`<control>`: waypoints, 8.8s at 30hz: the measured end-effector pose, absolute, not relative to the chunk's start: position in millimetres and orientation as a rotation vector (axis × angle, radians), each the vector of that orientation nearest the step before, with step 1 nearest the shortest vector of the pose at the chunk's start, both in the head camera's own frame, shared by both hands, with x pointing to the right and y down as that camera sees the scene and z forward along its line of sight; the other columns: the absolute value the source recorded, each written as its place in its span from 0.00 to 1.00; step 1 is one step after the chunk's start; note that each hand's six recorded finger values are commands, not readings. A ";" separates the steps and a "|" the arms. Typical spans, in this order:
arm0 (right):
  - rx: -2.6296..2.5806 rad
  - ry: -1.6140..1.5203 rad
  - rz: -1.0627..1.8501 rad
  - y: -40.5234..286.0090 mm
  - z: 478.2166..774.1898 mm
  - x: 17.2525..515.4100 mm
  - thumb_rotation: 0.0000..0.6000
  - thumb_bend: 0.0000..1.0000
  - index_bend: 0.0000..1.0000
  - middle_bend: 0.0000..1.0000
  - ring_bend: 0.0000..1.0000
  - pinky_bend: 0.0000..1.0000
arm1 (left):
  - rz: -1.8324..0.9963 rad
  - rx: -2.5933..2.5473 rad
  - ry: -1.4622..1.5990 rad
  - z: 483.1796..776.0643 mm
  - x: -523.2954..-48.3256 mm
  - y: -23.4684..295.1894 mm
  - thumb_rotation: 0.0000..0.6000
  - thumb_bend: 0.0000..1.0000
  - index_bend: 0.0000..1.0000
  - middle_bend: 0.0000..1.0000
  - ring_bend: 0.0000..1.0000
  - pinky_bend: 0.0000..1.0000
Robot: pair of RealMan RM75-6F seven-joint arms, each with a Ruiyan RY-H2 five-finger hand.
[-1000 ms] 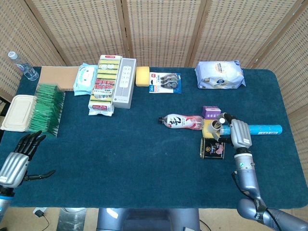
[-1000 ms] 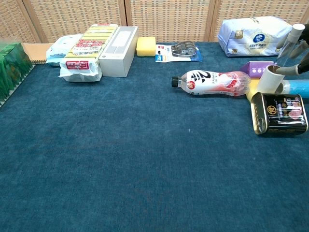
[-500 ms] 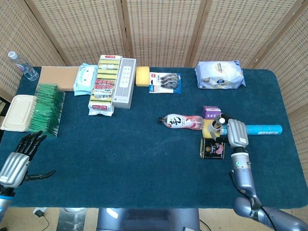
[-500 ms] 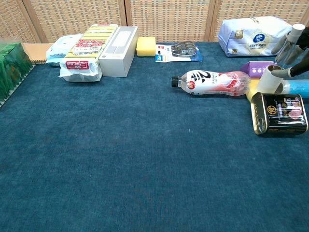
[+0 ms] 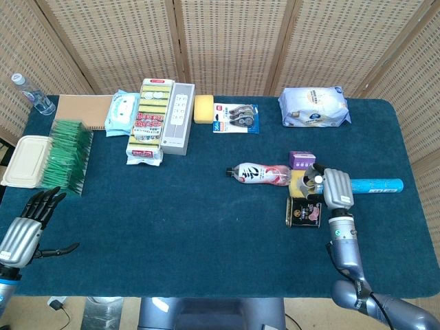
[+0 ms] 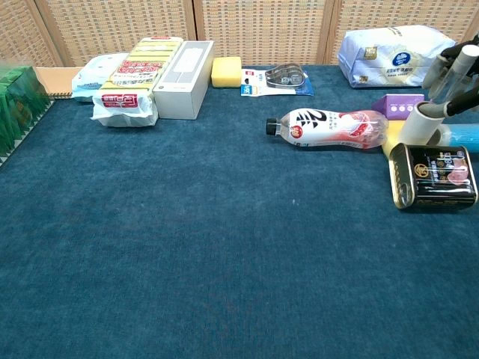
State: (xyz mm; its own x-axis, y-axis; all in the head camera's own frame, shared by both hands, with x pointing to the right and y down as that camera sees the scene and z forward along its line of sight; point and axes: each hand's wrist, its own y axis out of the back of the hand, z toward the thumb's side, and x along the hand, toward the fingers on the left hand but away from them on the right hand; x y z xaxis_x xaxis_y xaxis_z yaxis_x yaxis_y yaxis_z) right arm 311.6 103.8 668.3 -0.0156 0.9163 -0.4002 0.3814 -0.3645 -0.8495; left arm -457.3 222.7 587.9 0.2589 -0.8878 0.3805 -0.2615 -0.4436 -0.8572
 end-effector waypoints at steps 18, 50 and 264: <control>-1.744 -1.309 1.317 94.0 659.0 295.5 1.00 0.33 0.56 0.67 0.76 0.77 | -1.192 -1.861 1.045 588.3 -458.3 222.5 0.64 0.00 0.00 0.00 0.00 0.03; -1.803 -1.349 1.176 60.3 643.1 241.9 1.00 0.34 0.73 0.82 0.92 0.90 | -1.189 -1.863 1.058 587.7 -461.7 221.9 0.65 0.00 0.00 0.00 0.00 0.03; -2.122 -1.735 0.641 -20.3 667.7 280.9 1.00 0.41 0.78 1.00 1.00 1.00 | -1.287 -1.741 1.040 585.0 -425.9 227.8 0.72 0.00 0.00 0.00 0.03 0.14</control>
State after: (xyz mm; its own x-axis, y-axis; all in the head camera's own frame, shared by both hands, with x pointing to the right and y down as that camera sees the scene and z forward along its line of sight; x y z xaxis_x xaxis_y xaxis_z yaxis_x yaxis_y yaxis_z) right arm 280.9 -20.3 667.7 0.1592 0.9778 -0.1365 0.8315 -0.2074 -0.5154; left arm -425.9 227.8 585.0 0.1751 -0.9069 0.3833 -0.1847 -0.4126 -0.8920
